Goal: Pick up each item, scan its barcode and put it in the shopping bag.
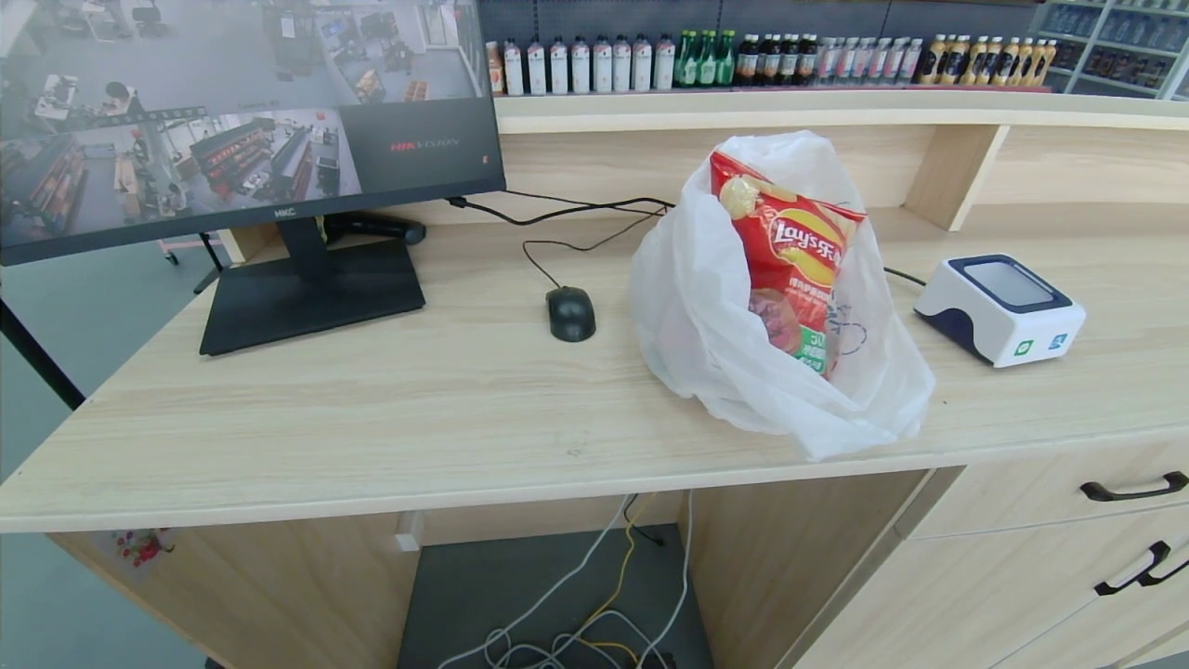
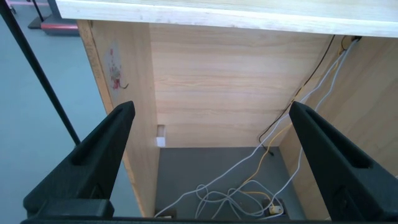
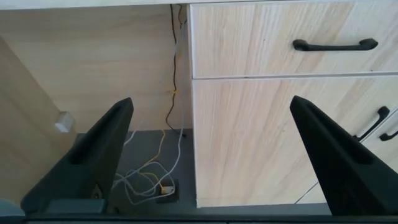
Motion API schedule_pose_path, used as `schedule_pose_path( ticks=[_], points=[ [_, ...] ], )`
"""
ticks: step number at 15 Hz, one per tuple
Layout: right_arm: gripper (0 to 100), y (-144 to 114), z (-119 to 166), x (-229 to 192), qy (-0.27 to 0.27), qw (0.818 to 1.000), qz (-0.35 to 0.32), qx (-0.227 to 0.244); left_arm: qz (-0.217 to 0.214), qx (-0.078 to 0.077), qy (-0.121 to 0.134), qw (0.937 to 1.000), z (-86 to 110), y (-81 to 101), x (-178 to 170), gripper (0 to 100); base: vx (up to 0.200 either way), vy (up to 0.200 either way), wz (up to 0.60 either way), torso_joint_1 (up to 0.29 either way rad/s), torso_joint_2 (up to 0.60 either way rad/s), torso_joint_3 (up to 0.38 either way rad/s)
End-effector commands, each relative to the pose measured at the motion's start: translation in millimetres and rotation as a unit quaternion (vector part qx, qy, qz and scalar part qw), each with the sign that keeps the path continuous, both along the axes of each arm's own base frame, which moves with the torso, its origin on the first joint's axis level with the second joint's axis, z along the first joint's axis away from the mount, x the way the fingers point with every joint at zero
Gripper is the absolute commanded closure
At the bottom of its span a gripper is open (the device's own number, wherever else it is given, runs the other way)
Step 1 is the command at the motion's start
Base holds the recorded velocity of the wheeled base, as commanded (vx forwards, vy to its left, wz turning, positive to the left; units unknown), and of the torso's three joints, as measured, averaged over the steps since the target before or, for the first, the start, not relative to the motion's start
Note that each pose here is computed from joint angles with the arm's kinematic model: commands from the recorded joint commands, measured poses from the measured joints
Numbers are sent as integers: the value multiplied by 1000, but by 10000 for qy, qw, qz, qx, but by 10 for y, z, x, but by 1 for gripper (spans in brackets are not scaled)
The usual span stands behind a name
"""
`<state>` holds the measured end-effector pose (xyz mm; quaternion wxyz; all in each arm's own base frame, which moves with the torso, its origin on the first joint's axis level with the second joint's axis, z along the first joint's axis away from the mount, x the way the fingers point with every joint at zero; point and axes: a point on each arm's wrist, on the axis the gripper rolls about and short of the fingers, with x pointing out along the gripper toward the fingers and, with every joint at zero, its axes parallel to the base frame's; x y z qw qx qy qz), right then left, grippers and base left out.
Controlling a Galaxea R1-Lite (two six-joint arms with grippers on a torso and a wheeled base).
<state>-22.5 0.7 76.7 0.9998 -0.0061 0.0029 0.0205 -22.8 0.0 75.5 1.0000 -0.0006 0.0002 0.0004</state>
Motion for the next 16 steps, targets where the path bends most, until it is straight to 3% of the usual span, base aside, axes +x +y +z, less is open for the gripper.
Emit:
schedule_pose_path(
  ticks=[1, 4, 7, 16],
  points=[
    [0, 0, -10, -5, -30, 10000, -6, -7, 3, -9, -2, 10000, 0, 0, 0, 0, -200, 0, 0, -2, 7, -2],
    [0, 0, -9, -4, -22, 10000, -6, -7, -12, 6, -2, 10000, 0, 0, 0, 0, -200, 0, 0, 4, 1, 1],
    [0, 0, -10, -5, -30, 10000, -6, -7, -4, 6, -2, 10000, 0, 0, 0, 0, 0, 0, 0, 0, 0, 0],
    [0, 0, -9, -4, -22, 10000, -6, -7, 3, -55, 5, 10000, -2, 0, 0, 0, 0, -200, 0, 2, 2, 2]
  ],
)
